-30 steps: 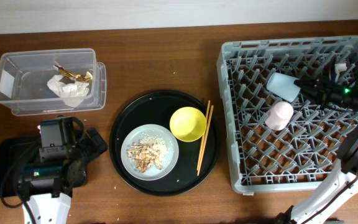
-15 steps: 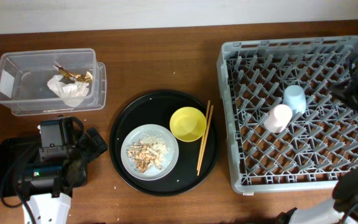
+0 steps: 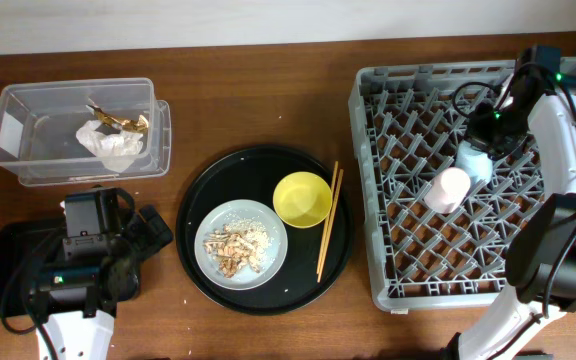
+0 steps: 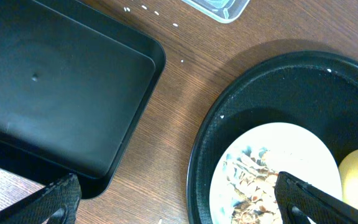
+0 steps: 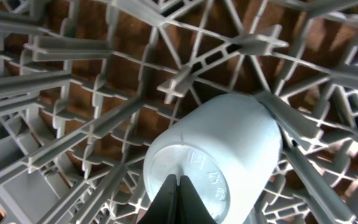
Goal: Sort waste into correct bins and load items into the dishwasher rack
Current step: 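Carry the blue cup to the rack and set it beside the pink cup, then return the right gripper to the tray and grasp the yellow bowl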
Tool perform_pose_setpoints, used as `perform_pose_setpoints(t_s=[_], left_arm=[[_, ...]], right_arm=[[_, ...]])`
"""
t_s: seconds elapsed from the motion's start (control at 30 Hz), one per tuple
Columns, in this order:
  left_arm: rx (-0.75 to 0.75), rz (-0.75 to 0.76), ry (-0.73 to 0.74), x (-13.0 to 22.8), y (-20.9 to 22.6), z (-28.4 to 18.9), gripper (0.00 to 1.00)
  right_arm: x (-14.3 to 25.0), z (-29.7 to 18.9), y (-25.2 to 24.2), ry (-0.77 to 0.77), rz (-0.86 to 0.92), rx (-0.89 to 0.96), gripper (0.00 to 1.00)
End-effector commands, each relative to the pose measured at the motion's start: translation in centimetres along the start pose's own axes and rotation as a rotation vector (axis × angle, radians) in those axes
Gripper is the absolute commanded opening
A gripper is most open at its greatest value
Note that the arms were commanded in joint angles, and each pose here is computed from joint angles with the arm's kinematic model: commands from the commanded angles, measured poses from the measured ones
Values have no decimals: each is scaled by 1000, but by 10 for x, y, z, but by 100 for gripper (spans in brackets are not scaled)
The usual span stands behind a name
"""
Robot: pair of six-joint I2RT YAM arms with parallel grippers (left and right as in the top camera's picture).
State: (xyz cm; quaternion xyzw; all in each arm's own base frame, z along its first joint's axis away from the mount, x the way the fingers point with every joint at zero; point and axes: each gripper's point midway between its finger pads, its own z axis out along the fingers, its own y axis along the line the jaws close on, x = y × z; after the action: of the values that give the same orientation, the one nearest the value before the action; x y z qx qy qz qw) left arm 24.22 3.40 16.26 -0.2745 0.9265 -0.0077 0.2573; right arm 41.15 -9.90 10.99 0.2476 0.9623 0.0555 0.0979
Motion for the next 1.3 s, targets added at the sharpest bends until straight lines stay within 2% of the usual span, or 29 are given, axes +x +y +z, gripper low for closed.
perform_pose_setpoints(t_s=[0.0, 0.1, 0.27, 0.3, 0.33, 0.37, 0.4, 0.43, 0.47, 0.53, 0.6, 0.63, 0.8, 0.87, 0.9, 0.93, 1.03, 1.27], left_arm=[[3, -16, -20, -5, 0, -5, 99], [3, -16, -20, -5, 0, -5, 99], [3, -16, -20, -5, 0, -5, 99], [3, -16, -20, -5, 0, -5, 99], [2, -16, -20, -5, 0, -5, 99], [3, -16, -20, -5, 0, -5, 99], [3, -16, -20, -5, 0, -5, 99], [3, -15, -20, -5, 0, -5, 99], [3, -16, -20, -5, 0, -5, 99], [3, -16, -20, -5, 0, -5, 99], [3, -16, -20, -5, 0, -5, 99], [3, -15, -20, -5, 0, -5, 99], [3, -16, -20, -5, 0, -5, 99], [3, -16, -20, -5, 0, -5, 99], [3, -16, -20, -5, 0, -5, 99], [3, -16, -20, -5, 0, -5, 99], [2, -16, -20, -5, 0, -5, 99], [2, -16, -20, -5, 0, -5, 99]], right_arm=[[2, -1, -37, 10, 91, 139, 4], [4, -17, -44, -4, 123, 169, 4], [10, -74, -35, -96, 135, 130, 4], [15, -82, -31, -99, 123, 105, 7], [26, -96, -8, -83, 28, -17, 13], [42, -110, 16, -54, -49, -158, 28], [57, -124, 32, -29, -87, -255, 38], [73, -138, 44, -3, -116, -335, 42], [98, -159, 57, 23, -193, -434, 43], [125, -181, 61, 40, -204, -474, 43], [148, -200, 64, 55, -199, -508, 56], [160, -208, 65, 64, -196, -522, 65], [178, -220, 78, 34, -315, -535, 66], [184, -220, 86, 46, -361, -543, 75], [189, -220, 93, 47, -430, -557, 75], [196, -221, 100, 52, -492, -578, 85], [212, -226, 128, 52, -645, -652, 99], [242, -213, 188, 77, -922, -708, 99]])
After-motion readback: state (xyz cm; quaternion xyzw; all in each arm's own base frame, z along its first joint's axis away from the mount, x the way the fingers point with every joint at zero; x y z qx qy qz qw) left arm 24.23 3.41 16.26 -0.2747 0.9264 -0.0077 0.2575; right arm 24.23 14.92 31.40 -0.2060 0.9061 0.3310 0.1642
